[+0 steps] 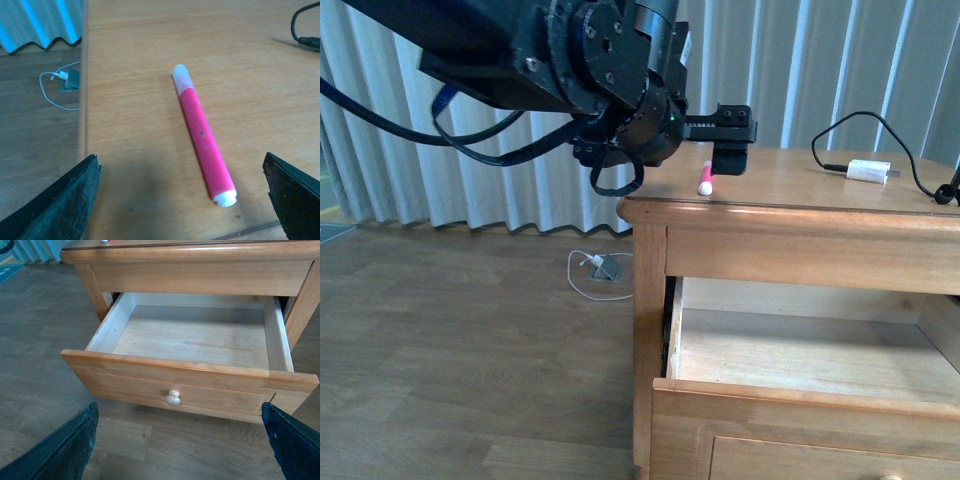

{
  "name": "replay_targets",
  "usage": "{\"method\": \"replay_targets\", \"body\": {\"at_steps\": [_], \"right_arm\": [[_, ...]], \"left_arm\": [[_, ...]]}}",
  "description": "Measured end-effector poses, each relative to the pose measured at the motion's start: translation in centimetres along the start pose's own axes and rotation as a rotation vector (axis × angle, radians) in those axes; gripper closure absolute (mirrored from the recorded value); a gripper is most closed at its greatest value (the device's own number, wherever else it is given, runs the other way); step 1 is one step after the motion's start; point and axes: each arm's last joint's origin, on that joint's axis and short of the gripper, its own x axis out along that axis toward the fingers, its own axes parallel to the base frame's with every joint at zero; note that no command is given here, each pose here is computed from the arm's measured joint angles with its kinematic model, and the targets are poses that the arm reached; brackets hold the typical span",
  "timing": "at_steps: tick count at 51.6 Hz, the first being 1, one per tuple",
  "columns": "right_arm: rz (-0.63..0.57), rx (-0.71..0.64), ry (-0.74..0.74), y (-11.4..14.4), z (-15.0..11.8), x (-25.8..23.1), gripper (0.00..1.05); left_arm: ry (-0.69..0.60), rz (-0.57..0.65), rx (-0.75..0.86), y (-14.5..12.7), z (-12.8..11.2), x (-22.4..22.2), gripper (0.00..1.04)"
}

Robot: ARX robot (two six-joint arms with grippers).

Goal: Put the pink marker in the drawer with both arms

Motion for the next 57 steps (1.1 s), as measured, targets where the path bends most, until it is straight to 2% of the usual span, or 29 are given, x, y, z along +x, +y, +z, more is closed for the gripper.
{"method": "replay_targets", "body": {"at_steps": [14,21,40,48,57], "right_arm": [[0.0,0.0,0.0,0.0,0.0,0.0,0.08],[0.0,0.0,0.0,0.0,0.0,0.0,0.08],[0.0,0.0,0.0,0.0,0.0,0.0,0.08],[0.0,0.0,0.0,0.0,0.0,0.0,0.08],[0.0,0.0,0.0,0.0,0.0,0.0,0.08]], "left_arm": [[0.049,-0.041,0.015,-2.3,-0.5,2.9,0.06],[0.093,-0.02,0.028,-2.9,-0.9,3.8,0.06],[0.136,-0.001,0.051,-3.2,-0.8,4.1,0.07],[0.154,0.018,0.056,-3.1,-0.8,4.0,0.26],[0.16,0.038,0.057,-2.9,-0.8,4.0,0.53]]}}
